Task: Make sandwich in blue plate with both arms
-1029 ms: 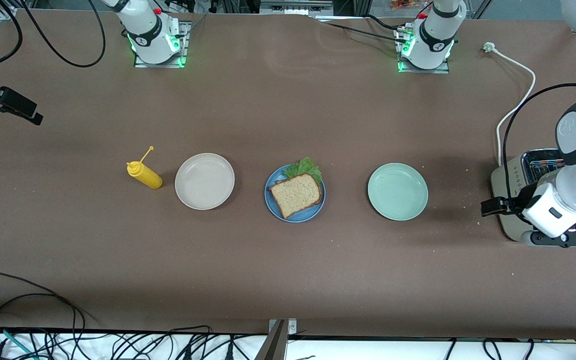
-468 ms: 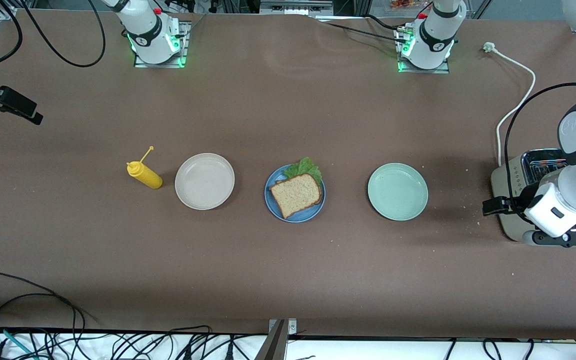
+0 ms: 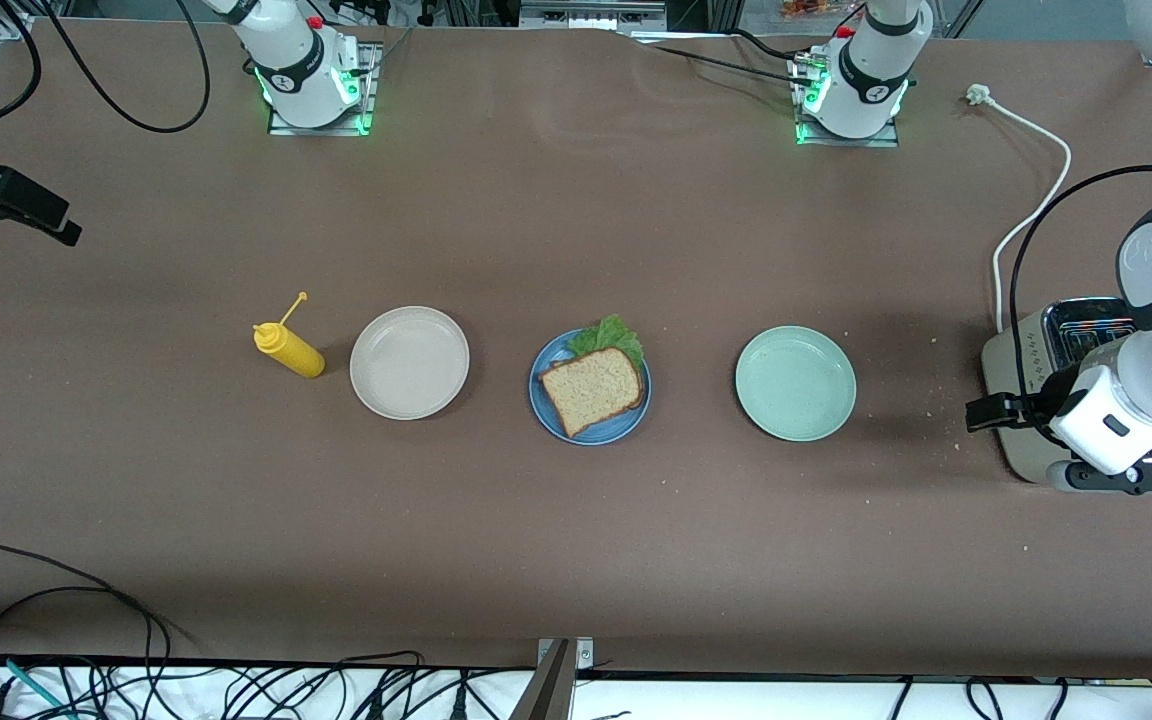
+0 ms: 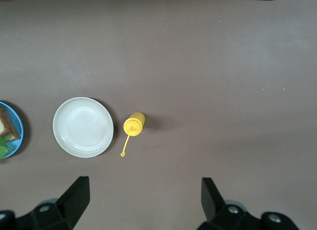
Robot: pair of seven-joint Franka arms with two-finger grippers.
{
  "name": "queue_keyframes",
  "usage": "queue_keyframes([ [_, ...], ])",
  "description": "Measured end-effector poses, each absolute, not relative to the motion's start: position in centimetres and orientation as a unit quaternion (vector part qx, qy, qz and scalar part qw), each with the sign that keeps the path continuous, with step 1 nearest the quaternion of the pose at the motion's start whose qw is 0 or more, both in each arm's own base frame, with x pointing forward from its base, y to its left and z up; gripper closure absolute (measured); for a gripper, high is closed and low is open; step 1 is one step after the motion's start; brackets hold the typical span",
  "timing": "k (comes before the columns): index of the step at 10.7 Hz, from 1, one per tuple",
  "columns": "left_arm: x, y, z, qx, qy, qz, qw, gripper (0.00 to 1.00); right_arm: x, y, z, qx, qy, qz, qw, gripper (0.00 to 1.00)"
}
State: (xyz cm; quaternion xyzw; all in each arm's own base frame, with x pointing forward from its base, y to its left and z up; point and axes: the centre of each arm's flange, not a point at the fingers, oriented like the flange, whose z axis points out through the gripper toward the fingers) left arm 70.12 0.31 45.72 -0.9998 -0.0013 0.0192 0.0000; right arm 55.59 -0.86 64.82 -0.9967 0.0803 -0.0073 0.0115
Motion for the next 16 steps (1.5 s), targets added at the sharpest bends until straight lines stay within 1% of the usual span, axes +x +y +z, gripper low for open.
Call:
queue_keyframes([
  [3,70.1,0.4,45.7,-1.000,-0.002,0.020,0.000,0.00,54.2,-0.9,66.3,-0.997,0.080,-0.006,0.012,0.00],
  [7,69.5,0.1,46.3,-1.000,0.006,0.023,0.003,0.00,53.6,-0.9,66.4,-0.997,0.080,0.007,0.012,0.00],
  [9,66.9,-1.3,49.0,-0.999,0.016,0.023,0.018,0.00,53.2,-0.9,66.7,-0.997,0.080,0.008,0.012,0.00],
  [11,63.2,-3.3,51.7,-0.999,0.024,0.024,0.038,0.00,53.1,-0.9,66.9,-0.997,0.080,0.008,0.012,0.00],
  [13,59.8,-4.5,51.4,-0.998,0.003,0.044,0.045,0.00,53.0,-1.0,66.9,-0.997,0.080,0.008,0.011,0.00],
  [15,56.8,-4.3,49.5,-0.997,-0.021,0.074,0.019,0.00,53.0,-1.0,66.9,-0.997,0.081,0.008,0.011,0.00],
  [16,55.9,-3.9,48.9,-0.996,-0.028,0.080,0.014,0.00,53.0,-1.1,66.9,-0.997,0.081,0.008,0.011,0.00],
])
